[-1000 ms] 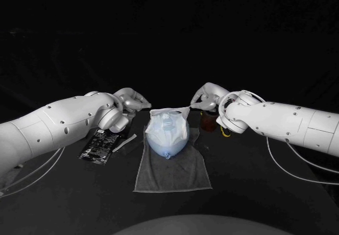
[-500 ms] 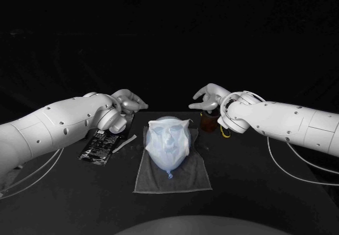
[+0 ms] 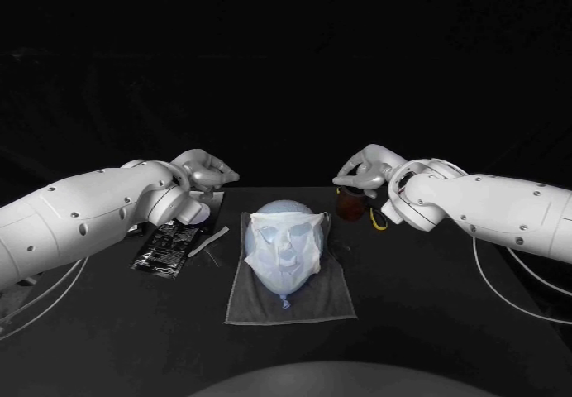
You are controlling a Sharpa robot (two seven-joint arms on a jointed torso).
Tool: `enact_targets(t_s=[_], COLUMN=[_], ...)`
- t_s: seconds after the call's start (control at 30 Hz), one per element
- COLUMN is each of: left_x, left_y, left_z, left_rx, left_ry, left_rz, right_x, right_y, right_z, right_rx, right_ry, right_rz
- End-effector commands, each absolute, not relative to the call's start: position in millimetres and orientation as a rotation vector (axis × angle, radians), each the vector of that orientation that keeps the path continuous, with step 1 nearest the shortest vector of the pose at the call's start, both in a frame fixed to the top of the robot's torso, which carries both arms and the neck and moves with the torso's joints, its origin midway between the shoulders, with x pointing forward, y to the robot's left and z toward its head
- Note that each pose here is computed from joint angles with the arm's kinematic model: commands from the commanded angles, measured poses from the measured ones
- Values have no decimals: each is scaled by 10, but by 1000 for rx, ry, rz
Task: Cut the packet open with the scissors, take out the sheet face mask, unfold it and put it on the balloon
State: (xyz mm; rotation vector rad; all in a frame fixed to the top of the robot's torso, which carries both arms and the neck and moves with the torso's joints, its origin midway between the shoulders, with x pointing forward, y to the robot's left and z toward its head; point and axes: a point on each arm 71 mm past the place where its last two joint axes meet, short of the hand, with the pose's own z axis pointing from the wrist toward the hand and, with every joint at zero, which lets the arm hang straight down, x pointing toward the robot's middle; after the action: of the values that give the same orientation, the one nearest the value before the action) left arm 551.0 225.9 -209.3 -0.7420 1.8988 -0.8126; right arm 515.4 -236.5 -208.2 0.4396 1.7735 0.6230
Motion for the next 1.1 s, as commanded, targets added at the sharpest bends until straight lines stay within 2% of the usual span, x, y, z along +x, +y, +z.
enact_targets(t_s=[0.03, 0.3, 0.6, 0.8, 1.1], left_x=[5420, 5091, 4658, 4431, 4330], left_y=[2256, 2376, 2449, 2386, 2315], left_z=[-1988, -1928, -2176, -2405, -2509], left_rx=[-754, -755, -709, -647, -608], left_ry=[1779, 1710, 1723, 1790, 1858], left_rz=[-930, -1047, -1100, -1084, -1034], right_x=[5009, 4499, 4044, 3878, 3814], right_y=[-2413, -2451, -2385, -2298, -2212], right_z=[-2039, -2180, -2433, -2535, -2569], right_rx=[552, 650, 782, 854, 919], right_ry=[1715, 1764, 1822, 1829, 1838], right_rz=[683, 759, 804, 816, 840])
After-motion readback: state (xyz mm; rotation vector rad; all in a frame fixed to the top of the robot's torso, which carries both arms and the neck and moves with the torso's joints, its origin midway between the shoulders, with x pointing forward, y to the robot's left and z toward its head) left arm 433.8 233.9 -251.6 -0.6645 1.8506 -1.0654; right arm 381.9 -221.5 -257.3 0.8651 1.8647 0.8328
